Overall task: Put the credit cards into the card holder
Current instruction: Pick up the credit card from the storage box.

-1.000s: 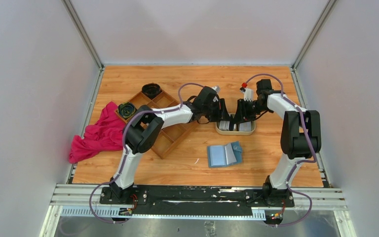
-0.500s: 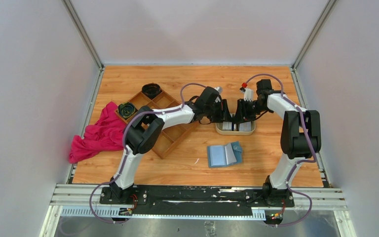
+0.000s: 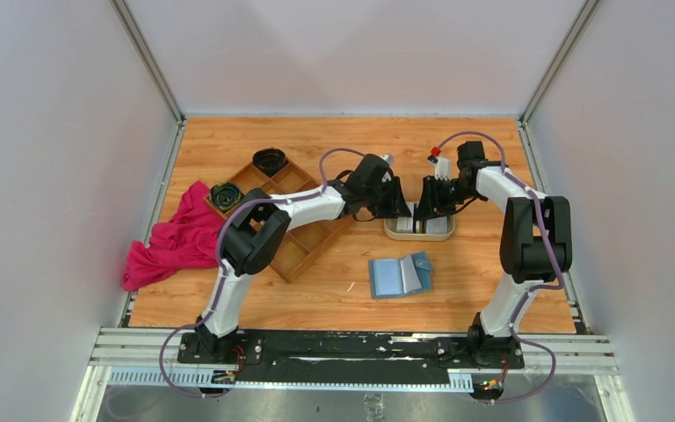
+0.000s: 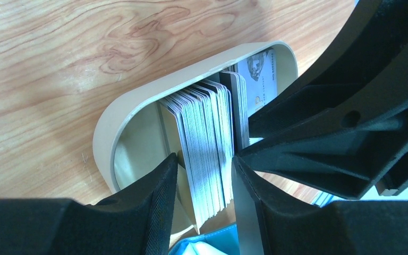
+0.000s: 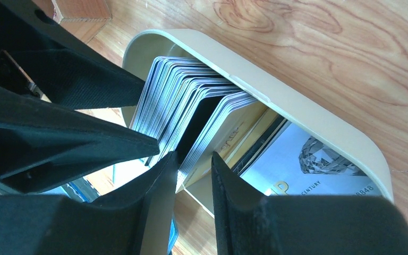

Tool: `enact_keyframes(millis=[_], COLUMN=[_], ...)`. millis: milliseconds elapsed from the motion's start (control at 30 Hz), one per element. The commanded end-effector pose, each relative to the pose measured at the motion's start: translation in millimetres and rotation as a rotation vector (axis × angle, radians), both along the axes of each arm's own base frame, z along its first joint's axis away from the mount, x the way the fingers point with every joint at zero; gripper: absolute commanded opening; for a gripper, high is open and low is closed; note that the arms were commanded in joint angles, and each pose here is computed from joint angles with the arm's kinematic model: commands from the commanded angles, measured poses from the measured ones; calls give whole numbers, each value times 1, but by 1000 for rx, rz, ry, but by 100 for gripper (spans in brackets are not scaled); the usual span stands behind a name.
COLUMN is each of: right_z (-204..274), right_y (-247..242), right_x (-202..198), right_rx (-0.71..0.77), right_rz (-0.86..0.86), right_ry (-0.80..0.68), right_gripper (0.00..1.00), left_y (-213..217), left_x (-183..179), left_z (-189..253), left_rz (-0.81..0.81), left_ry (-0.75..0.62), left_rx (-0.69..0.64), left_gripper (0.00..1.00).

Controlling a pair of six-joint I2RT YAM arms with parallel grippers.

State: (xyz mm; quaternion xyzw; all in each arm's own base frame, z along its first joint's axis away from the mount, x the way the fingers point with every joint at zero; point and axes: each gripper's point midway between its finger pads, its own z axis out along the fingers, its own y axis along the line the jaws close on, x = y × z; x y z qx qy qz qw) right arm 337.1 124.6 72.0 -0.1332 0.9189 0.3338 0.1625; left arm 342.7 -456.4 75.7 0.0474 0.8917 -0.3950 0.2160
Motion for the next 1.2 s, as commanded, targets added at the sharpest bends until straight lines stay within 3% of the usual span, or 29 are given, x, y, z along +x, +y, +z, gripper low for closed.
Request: enact_keyframes(millis=[0, 133, 633, 1167], right_z=[-4, -5, -4, 3], right_y=[0, 0, 0, -5], right_x=[-6, -6, -6, -3], right_rx=[17, 15, 17, 30], right_rz=[8, 8, 9, 4], right_ry=[24, 26, 23, -2], right_gripper=[34, 34, 34, 30], left_y=[-11, -10, -9, 16], left_x=[-6, -9, -7, -3], left_z=[46, 46, 56, 59], left_rz=[-27, -30, -38, -24], left_ry=[-51, -41, -60, -119], left_rx=[-97, -99, -146, -107], left_gripper=[41, 36, 3, 2])
